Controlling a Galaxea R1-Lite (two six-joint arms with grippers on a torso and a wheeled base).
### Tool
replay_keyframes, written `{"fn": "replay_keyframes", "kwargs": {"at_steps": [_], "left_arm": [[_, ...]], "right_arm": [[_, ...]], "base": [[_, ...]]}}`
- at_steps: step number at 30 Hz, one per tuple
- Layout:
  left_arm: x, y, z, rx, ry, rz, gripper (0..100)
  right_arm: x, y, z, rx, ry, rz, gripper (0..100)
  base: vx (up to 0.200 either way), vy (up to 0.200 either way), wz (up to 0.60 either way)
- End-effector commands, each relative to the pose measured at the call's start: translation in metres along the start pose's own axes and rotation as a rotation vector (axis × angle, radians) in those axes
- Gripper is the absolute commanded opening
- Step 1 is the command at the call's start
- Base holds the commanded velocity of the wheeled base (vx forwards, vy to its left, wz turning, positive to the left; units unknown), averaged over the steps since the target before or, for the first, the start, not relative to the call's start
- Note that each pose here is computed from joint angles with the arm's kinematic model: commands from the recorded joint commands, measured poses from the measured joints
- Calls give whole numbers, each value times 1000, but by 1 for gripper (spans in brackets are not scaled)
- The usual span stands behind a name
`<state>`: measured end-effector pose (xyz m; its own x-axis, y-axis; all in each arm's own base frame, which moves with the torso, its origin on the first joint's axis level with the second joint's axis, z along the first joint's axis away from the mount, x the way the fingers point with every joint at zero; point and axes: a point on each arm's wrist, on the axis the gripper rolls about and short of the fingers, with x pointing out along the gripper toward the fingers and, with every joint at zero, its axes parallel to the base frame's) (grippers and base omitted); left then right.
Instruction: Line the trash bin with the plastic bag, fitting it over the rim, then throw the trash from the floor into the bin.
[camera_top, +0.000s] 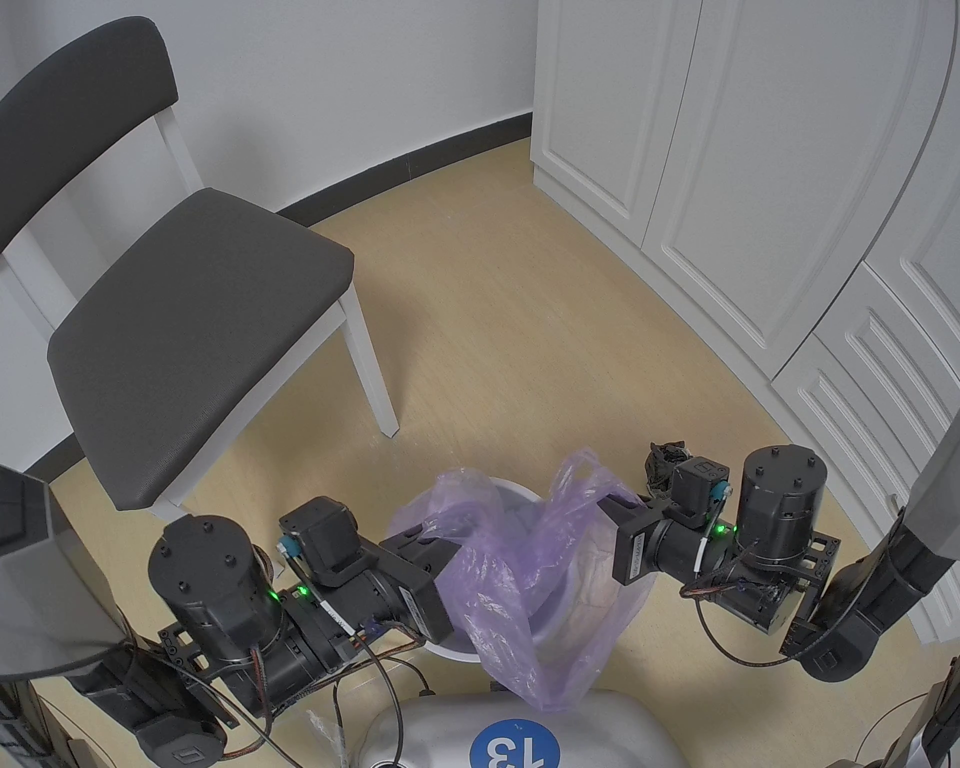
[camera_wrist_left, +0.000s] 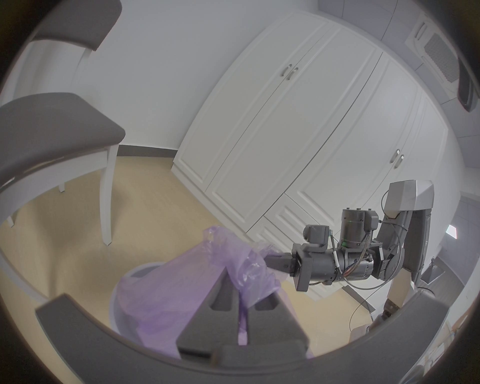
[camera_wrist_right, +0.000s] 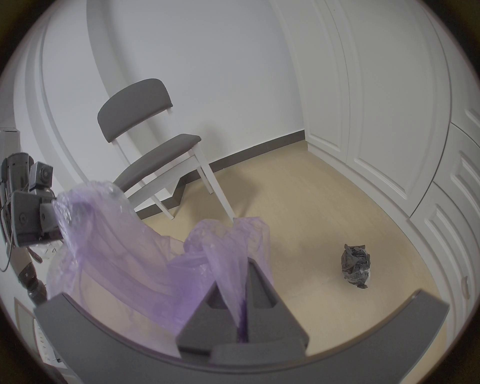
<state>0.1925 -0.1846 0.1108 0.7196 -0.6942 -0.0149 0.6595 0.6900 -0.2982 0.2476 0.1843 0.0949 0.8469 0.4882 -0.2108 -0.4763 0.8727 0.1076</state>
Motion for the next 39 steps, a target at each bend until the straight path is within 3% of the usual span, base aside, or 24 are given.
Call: {"fn": "replay_keyframes", "kwargs": {"at_steps": [1,8,15,20,27,36,39], "left_arm": [[12,11,-9,-23,13,32,0],[15,32,-12,-40,33,68,0],[14,76,-19,-64,94,97,0],[9,98,-18,-76,104,116,0],[3,97,-4,-63,61,110,0],[-1,94,-7,-61,78,111,0],[-1,95,-6,-59,75,115,0]], "right_arm": [[15,-11,-13,7,21,-19,0],[22,-9,-18,17,-1,4,0],[37,6,-29,66,-92,84,0],[37,18,-33,111,-88,123,0],[39,27,-28,131,-109,149,0],[47,34,-20,125,-116,170,0],[55,37,-14,117,-69,165,0]], "base": [[0,0,0],[0,0,0],[0,0,0],[0,0,0],[0,0,0],[0,0,0],[0,0,0]]}}
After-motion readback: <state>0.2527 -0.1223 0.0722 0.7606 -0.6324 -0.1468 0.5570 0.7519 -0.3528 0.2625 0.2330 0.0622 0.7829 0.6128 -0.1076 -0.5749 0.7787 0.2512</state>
